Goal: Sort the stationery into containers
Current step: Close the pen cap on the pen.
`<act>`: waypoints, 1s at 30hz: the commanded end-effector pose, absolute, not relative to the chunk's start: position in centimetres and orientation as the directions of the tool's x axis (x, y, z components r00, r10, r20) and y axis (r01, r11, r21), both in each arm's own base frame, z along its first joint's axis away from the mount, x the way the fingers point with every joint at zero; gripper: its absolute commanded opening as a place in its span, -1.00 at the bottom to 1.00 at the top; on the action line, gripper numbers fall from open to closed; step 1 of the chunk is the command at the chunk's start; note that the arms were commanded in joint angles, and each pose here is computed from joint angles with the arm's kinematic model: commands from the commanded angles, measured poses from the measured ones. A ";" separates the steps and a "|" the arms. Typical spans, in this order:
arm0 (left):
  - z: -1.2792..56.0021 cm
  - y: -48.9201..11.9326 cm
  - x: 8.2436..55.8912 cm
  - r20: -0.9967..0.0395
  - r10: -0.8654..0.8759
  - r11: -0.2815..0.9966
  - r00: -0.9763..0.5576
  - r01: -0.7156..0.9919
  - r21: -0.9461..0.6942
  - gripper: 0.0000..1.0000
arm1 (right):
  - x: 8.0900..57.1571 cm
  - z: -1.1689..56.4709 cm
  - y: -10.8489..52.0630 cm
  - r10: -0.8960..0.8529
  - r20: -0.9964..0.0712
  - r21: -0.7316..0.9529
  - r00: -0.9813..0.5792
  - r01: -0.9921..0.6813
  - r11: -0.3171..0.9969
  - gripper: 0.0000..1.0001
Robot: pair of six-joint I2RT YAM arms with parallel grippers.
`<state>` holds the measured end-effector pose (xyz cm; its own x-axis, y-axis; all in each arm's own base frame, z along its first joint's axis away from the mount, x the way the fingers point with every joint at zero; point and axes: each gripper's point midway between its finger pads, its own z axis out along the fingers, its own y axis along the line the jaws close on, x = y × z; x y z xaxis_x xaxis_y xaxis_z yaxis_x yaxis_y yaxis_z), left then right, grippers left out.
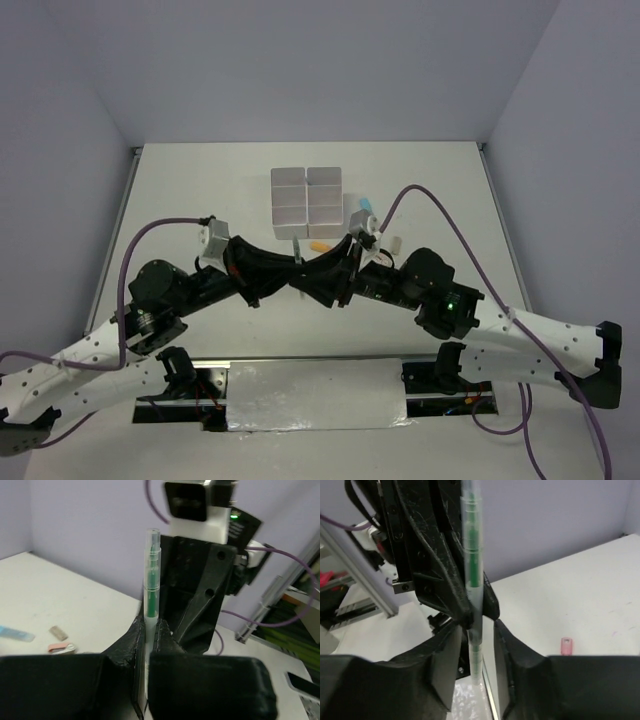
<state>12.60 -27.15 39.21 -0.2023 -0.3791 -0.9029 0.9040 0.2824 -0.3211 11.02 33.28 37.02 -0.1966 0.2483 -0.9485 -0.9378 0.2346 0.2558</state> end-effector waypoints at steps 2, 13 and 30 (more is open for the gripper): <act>42.4 -27.4 8.8 -0.896 -0.427 0.088 -0.123 0.980 -0.176 -1.00 | 9.3 36.3 34.0 0.214 -0.954 0.242 -0.211 -0.962 0.127 -0.12; 42.2 -27.6 9.1 -0.900 -0.415 0.098 -0.133 0.977 -0.190 -0.83 | 8.7 38.2 33.3 0.273 -0.943 0.226 -0.192 -0.969 0.098 -1.00; 47.2 -25.1 14.5 -0.886 -0.460 0.406 -0.062 0.873 -0.272 0.67 | 9.8 33.7 34.6 0.195 -0.946 0.289 -0.259 -0.947 0.142 -1.00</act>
